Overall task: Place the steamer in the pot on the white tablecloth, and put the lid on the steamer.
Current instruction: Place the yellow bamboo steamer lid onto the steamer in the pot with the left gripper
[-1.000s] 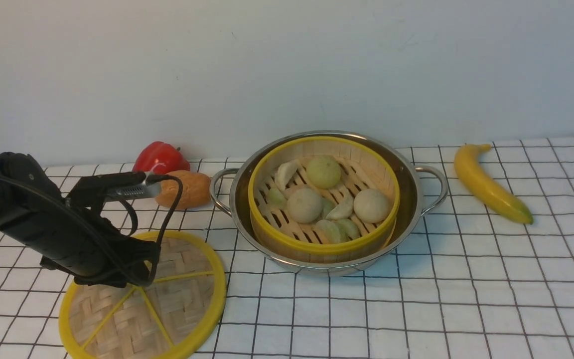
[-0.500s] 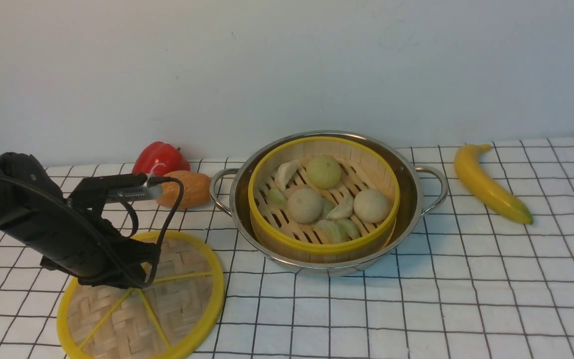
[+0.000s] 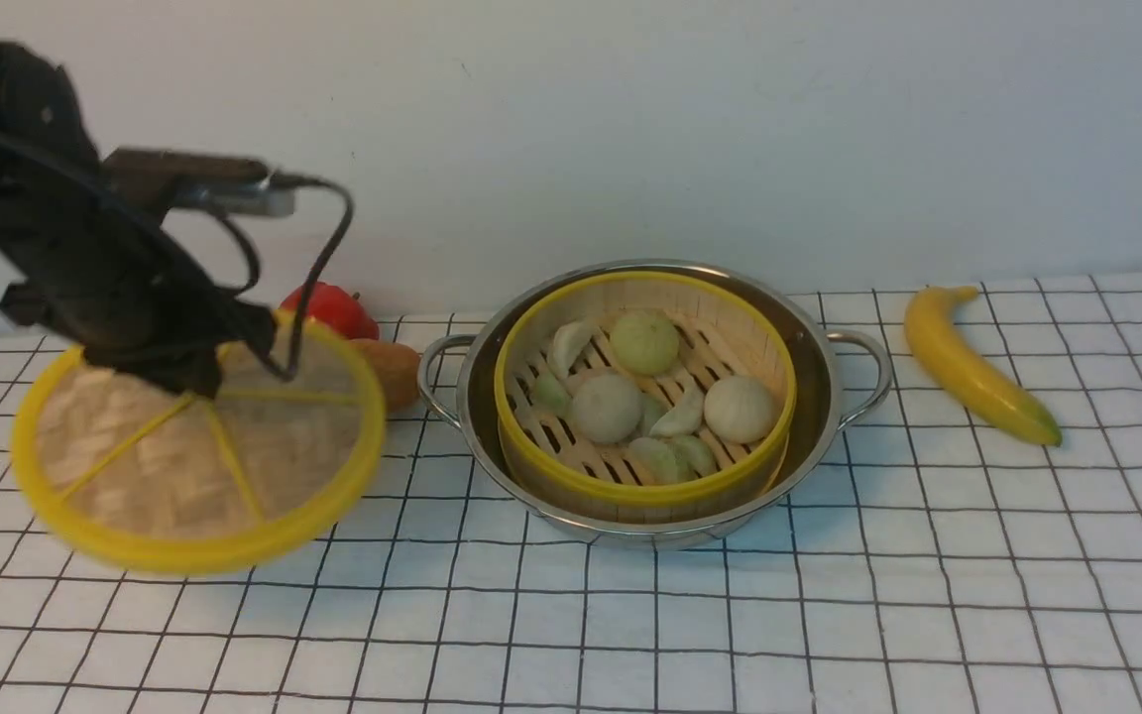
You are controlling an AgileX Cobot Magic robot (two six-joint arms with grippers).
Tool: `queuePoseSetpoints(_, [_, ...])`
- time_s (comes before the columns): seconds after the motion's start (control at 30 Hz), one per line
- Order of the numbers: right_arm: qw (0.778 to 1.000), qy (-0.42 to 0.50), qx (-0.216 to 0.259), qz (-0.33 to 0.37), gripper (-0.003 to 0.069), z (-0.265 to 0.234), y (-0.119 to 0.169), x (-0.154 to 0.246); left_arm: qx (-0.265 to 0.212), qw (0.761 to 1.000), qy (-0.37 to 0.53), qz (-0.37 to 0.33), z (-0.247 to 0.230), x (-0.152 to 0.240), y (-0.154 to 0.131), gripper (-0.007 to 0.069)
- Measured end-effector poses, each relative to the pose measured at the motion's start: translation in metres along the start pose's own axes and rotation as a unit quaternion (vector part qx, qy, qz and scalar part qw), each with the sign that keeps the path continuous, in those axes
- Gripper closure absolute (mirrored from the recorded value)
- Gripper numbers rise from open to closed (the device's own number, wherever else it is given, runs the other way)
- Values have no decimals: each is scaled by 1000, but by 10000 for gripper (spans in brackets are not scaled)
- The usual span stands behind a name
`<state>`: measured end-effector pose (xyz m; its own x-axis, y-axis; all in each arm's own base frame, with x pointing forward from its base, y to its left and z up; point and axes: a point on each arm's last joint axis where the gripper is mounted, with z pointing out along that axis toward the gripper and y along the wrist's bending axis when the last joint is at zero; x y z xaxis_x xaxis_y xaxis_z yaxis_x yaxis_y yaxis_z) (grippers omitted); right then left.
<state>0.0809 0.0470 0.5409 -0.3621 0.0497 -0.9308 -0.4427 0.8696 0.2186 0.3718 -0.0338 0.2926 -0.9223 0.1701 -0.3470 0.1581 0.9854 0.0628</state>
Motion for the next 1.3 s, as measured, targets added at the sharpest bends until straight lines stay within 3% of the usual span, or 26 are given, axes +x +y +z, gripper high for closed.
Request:
queuePoseSetpoints(0.07, [1000,0,0,1,251,0,0,0,14,999,-32,27,-9,-12,-24,508])
queuePoseSetpoints(0.13, [1000,0,-1,2,251,0,0,0,36,994,-72,78,-16,-28,-68,508])
queuePoseSetpoints(0.3, [1000,0,-4,4,251,0,1,0,59,981,-102,157,-7,-52,-146,508])
queuePoseSetpoints(0.53, [1000,2,-19,15,251,0,3,0,67,973,-86,205,18,-64,-202,509])
queuePoseSetpoints(1.3, [999,2,-22,23,252,0,4,0,58,972,-66,219,64,-68,-219,509])
